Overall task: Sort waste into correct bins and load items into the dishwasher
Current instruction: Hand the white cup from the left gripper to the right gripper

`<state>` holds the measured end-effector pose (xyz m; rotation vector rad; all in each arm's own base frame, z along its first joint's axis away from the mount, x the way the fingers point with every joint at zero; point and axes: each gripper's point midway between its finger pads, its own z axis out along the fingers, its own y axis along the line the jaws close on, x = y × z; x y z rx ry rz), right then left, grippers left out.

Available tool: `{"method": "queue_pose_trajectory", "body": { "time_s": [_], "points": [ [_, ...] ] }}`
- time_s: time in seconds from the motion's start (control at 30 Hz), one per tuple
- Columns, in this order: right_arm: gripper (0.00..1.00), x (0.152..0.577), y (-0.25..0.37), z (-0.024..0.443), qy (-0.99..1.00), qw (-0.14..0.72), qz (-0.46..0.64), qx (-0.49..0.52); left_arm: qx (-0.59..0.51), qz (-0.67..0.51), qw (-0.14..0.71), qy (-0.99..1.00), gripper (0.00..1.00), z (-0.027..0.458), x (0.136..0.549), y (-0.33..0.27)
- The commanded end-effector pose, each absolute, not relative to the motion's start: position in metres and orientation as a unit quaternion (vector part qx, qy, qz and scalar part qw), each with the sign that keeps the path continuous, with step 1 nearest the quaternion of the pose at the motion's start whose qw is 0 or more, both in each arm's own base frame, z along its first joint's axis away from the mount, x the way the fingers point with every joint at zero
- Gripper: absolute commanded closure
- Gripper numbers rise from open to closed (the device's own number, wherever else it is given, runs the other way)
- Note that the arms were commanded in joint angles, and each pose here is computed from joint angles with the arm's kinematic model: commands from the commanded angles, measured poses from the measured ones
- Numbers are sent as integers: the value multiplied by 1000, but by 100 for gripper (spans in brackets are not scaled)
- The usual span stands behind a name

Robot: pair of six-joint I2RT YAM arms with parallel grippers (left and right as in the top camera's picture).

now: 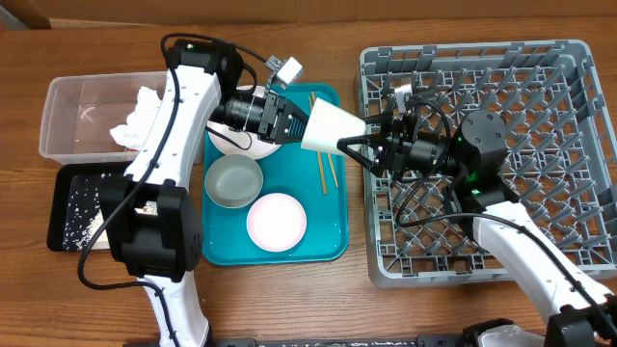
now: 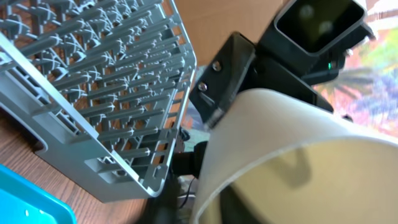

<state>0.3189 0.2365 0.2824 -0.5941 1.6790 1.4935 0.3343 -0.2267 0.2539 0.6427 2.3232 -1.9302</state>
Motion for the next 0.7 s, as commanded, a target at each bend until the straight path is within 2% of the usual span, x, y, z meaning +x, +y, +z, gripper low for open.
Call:
{"method": "queue_pose_trajectory", "body": {
  "time_s": [0.0,0.07,0.17,0.23,0.3,0.4,0.5,0.67],
  "points": [
    [64,324,235,292,656,416,584,-235,226,-616,40,754,56,259,333,-226],
    [64,324,235,292,657,416,583,-235,228,-613,39,756,44,258,333,-226],
    [68,329,229,291,661,418,580,-227,232,-603,41,762,39,254,334,-224],
    [69,349,207,281,692,413,570,-161,237,-573,51,783,36,242,342,-210],
    [70,366,183,266,720,411,550,-104,223,-527,54,818,26,224,356,-193],
    [72,379,147,244,759,402,510,-32,147,-417,63,895,24,196,393,-158],
    [72,375,135,235,781,397,482,-6,133,-359,93,919,21,199,413,-144],
    [72,350,117,226,850,371,373,33,82,-187,163,965,13,208,452,-106]
  ]
}}
